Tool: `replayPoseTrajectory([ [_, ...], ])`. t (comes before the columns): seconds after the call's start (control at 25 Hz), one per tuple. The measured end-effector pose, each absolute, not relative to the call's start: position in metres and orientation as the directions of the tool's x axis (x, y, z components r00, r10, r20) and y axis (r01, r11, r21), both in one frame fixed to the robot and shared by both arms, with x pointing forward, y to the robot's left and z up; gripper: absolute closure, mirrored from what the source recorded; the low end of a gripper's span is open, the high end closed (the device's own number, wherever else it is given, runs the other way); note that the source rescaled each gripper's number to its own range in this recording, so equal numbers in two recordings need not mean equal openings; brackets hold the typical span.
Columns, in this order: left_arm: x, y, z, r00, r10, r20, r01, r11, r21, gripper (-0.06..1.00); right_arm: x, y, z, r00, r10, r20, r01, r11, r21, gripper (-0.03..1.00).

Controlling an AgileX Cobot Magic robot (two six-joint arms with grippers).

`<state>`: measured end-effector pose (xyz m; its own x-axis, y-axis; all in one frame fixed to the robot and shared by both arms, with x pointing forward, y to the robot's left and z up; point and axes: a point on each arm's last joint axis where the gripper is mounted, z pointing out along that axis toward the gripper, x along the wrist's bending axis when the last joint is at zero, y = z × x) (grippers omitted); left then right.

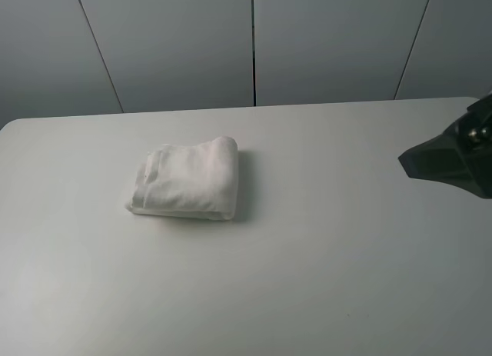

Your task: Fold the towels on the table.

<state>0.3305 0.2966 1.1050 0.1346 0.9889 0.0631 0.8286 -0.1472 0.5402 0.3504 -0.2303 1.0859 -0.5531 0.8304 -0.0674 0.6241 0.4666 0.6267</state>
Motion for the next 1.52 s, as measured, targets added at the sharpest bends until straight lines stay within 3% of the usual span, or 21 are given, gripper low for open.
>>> replayPoseTrajectory([
  [0.32, 0.286, 0.298, 1.086, 0.135, 0.99, 0.046, 0.762, -0.134, 0.633, -0.05, 0.287, -0.266, 1.075, -0.559, 0.829, -0.011, 0.619, 0.426, 0.66, -0.03],
  [0.64, 0.256, 0.293, 1.057, 0.16, 0.987, -0.014, 0.695, -0.103, 0.712, -0.05, 0.251, -0.283, 1.055, -0.619, 0.785, 0.003, 0.52, 0.407, 0.751, -0.03],
  [0.92, 0.225, 0.295, 1.058, 0.162, 0.987, 0.001, 0.524, -0.087, 0.847, -0.05, 0.238, -0.292, 1.055, -0.64, 0.766, -0.051, 0.407, 0.395, 0.824, -0.03],
  [1.52, 0.223, 0.296, 1.059, 0.178, 0.983, 0.038, 0.481, -0.121, 0.868, -0.05, 0.229, -0.296, 1.053, -0.606, 0.794, -0.035, 0.371, 0.321, 0.871, -0.03],
])
